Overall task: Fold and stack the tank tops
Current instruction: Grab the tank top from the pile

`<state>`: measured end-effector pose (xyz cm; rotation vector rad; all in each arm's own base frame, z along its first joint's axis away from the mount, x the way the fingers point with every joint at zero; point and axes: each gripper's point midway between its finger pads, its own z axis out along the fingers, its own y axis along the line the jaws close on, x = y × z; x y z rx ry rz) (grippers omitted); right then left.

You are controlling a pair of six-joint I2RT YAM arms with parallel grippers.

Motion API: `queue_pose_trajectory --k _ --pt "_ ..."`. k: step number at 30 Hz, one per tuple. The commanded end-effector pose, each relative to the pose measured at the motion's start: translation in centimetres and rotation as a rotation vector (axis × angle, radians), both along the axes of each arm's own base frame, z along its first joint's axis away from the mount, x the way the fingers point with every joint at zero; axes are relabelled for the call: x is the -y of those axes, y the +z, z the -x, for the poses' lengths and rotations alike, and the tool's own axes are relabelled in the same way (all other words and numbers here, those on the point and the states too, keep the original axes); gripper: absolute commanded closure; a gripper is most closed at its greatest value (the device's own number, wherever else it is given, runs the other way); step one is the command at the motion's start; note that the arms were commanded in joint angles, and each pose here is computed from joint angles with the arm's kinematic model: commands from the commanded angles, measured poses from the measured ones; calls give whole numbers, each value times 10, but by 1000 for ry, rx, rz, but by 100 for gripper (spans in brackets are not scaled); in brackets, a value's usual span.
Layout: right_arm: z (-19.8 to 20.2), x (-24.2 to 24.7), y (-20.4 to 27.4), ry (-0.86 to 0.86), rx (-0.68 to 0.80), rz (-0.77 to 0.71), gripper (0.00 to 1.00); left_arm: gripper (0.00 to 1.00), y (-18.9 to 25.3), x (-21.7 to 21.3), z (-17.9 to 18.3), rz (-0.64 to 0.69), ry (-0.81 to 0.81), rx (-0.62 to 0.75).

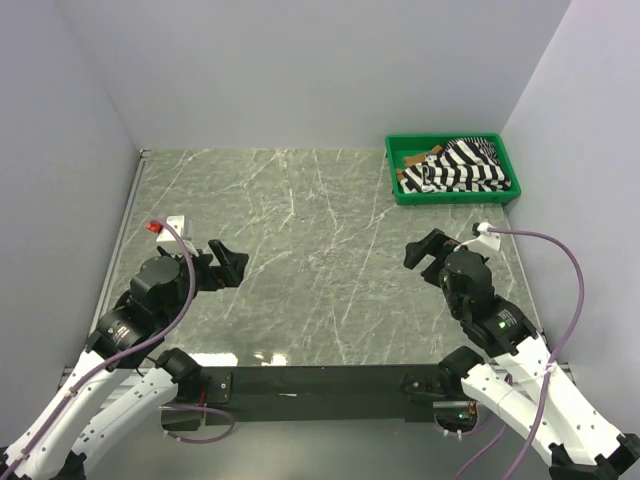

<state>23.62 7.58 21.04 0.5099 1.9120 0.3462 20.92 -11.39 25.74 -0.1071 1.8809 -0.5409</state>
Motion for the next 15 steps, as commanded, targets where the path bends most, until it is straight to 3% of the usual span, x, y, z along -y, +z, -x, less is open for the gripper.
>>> queue_pose_trajectory --k 1,5,9,15 --pt "-6 -3 24 13 75 -6 0 1 7 8 -2 36 -22 16" --pt "-23 -22 39 94 84 41 0 1 5 14 -5 24 -43 -5" --pt "-85 -29 58 92 -9 128 0 1 2 23 -6 22 -77 -41" --pt "-212 54 69 -156 -98 123 4 1 8 36 -9 28 -121 -63"
